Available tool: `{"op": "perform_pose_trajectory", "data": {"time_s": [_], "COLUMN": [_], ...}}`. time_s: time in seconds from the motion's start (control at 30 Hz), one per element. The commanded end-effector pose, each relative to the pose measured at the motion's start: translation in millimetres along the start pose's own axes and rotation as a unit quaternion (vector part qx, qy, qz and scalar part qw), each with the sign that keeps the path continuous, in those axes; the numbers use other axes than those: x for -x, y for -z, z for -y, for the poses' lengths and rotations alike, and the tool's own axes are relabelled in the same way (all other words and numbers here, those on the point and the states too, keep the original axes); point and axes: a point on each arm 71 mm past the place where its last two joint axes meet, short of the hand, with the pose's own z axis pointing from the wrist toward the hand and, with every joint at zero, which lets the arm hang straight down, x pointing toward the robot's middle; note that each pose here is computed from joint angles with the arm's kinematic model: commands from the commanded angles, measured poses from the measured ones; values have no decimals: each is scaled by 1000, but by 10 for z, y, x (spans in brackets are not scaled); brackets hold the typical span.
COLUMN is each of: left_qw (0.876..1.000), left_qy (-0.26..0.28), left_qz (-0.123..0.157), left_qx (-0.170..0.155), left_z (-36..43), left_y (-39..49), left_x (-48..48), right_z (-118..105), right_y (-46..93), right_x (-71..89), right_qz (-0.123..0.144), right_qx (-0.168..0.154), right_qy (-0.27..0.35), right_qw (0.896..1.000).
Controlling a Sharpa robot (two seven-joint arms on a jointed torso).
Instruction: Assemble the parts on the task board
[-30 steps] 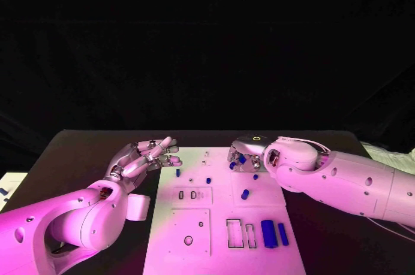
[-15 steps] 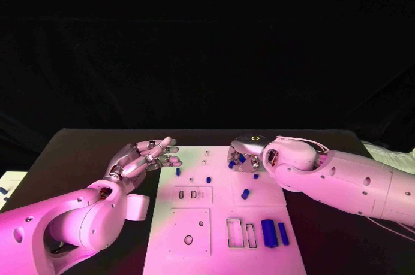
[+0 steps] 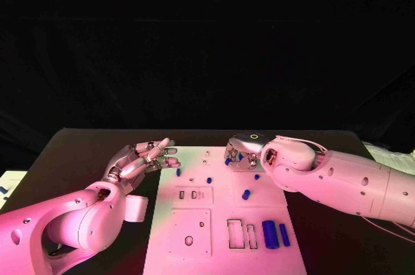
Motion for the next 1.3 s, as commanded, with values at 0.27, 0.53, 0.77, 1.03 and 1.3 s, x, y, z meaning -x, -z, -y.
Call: {"op": "perform_pose_trajectory", "data": {"time_s": [0.27, 0.53, 0.77, 1.03, 1.3], "left_qw": [1000, 1000, 1000, 1000, 1000], "left_qy": [7, 7, 7, 7, 7], "left_qz": [-9, -12, -12, -13, -11], "left_qx": [0, -1, -1, -1, -1], "left_z": [13, 33, 36, 36, 40], "left_y": [5, 16, 10, 9, 14], "left_x": [-22, -35, -36, -38, -25], "right_z": [-118, -175, -237, -248, -208], "right_y": [-160, -309, -395, -443, -403], "right_x": [222, 269, 257, 200, 187], "right_qz": [78, 92, 85, 52, 41], "right_qx": [-7, -6, -1, -3, -10], "right_qy": [3, 7, 8, 14, 25], "right_qw": [997, 996, 996, 999, 999]}}
